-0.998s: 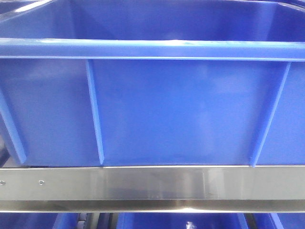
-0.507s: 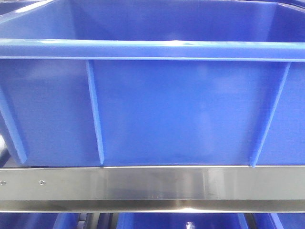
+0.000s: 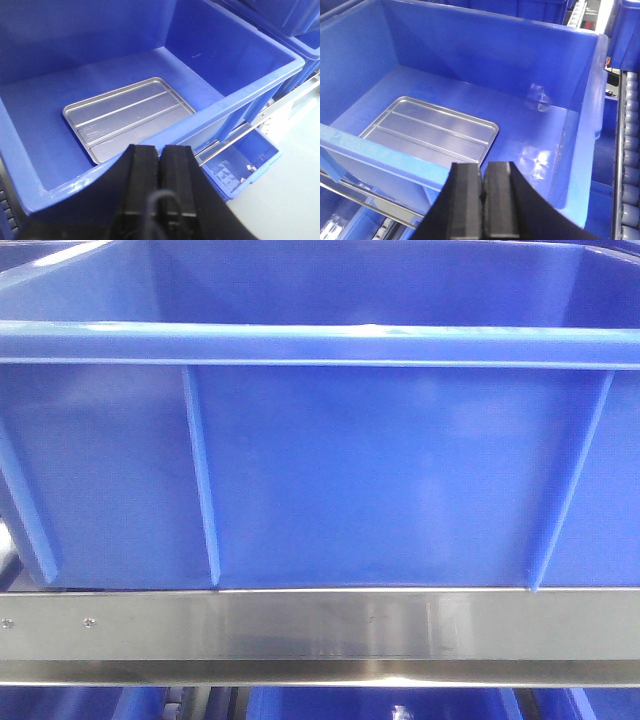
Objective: Grab silver tray and place in blue box
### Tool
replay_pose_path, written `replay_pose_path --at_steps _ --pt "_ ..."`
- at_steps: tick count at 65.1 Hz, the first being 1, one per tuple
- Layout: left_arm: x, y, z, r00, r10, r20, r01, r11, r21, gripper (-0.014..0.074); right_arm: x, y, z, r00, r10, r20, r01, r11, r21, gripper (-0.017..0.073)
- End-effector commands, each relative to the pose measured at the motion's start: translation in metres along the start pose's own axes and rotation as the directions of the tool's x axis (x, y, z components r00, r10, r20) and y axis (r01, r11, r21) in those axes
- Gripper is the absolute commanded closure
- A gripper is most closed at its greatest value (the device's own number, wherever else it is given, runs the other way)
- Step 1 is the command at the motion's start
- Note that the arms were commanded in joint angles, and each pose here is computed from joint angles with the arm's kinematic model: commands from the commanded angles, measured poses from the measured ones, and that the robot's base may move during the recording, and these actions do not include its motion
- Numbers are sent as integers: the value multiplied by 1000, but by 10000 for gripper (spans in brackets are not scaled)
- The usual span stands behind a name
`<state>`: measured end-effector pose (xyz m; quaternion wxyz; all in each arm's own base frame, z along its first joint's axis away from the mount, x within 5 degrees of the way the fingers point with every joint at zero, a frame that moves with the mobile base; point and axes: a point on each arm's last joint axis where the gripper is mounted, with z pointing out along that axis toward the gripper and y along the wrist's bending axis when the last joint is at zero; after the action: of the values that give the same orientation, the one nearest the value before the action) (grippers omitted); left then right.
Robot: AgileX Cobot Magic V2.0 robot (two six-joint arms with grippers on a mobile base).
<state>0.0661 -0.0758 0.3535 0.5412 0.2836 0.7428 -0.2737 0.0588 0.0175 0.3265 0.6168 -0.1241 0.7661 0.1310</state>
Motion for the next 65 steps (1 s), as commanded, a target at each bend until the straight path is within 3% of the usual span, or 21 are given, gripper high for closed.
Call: replay_pose_path --at_steps 1,15,19,28,30,34,38,42,47,55,65 --pt "-16 -4 -5 994 3 108 -8 999 45 688 -16 2 -3 994 -30 107 32 999 -18 508" --pt "-15 -4 -4 994 3 106 -8 999 46 688 -16 2 -3 994 -30 106 32 999 -18 508" --pt "-13 -6 -3 995 -46 90 40 997 70 688 -16 2 -3 994 -30 106 32 999 -18 508" --pt "-12 -7 -12 994 11 111 -21 995 93 688 -15 2 -3 994 -30 105 32 999 -17 508" --pt "-11 -5 -14 991 43 129 -52 996 71 688 -15 2 -3 994 -30 104 32 999 -17 508" --pt "-8 -1 -17 983 57 173 -63 998 29 688 -15 2 -3 994 -30 102 32 999 -16 508" --pt "-1 7 -21 966 97 240 -86 995 -55 688 -15 2 -3 994 -30 102 32 999 -16 508" --pt "8 13 -27 942 119 314 -77 987 -144 688 -15 2 -3 994 -30 102 32 999 -16 508" --pt "26 21 -32 915 139 378 -48 969 -242 688 -15 2 -3 994 -30 102 32 999 -16 508" --pt "58 29 -36 882 184 435 -2 923 -385 688 -15 2 -3 994 -30 102 32 999 -16 508" --pt "92 39 -34 869 226 439 45 849 -527 688 -15 2 -3 994 -30 102 32 999 -16 508"
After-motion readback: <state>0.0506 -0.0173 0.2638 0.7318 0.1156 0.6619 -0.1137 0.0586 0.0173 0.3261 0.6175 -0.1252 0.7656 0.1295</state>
